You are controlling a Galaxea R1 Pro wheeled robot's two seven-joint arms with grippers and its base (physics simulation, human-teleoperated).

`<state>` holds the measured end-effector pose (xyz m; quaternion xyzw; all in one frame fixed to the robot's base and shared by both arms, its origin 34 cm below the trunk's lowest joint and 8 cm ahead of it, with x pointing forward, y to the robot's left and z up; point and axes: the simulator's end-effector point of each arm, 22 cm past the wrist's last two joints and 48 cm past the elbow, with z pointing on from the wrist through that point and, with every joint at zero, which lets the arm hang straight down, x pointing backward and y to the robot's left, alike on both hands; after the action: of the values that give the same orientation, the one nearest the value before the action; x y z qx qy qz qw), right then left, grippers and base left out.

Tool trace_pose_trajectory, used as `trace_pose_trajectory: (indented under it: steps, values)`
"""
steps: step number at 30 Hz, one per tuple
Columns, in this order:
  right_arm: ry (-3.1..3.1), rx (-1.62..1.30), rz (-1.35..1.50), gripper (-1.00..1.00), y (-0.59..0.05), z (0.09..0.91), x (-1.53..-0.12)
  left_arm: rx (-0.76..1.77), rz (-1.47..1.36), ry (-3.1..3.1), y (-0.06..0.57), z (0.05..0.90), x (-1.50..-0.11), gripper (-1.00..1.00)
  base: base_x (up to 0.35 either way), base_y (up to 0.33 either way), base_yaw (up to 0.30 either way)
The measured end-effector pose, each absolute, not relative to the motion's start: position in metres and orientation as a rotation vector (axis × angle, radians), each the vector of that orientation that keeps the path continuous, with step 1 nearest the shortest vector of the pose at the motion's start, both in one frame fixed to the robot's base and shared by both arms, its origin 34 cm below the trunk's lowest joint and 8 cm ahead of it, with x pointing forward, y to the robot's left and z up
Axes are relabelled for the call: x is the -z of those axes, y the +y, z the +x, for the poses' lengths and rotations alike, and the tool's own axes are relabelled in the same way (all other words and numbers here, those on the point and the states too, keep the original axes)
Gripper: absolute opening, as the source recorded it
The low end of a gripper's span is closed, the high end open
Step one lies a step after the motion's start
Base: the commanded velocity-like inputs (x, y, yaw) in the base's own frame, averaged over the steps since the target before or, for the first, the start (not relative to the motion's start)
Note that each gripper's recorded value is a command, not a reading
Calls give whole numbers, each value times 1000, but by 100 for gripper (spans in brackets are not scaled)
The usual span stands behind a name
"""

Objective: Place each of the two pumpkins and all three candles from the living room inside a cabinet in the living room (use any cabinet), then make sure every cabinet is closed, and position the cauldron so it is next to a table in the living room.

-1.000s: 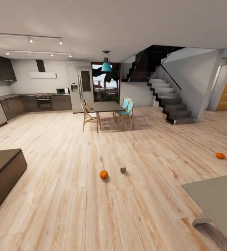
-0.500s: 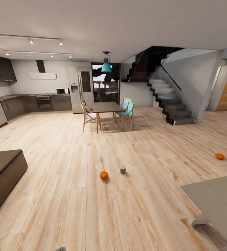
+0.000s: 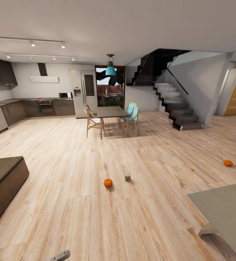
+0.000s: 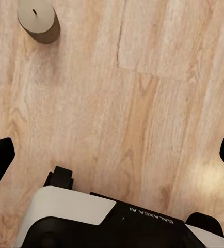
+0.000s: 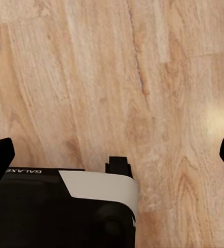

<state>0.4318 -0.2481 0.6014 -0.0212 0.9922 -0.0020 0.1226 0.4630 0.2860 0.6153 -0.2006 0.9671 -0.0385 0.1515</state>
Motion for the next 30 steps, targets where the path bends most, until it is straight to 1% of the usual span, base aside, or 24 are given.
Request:
trace_pose_trajectory:
  steps: [12, 20, 30]
  values:
    - [2900, 13, -61, 100, -249, 427, -614, 113, -573, 2795, 281, 452, -625, 100, 0, 0, 0]
    - [2900, 13, -60, 100, -249, 424, -623, 174, -564, 2831, 243, 438, -628, 100, 0, 0, 0]
    - [2908, 5, -59, 100, -248, 419, -629, 174, -563, 2842, 241, 432, -634, 100, 0, 0, 48]
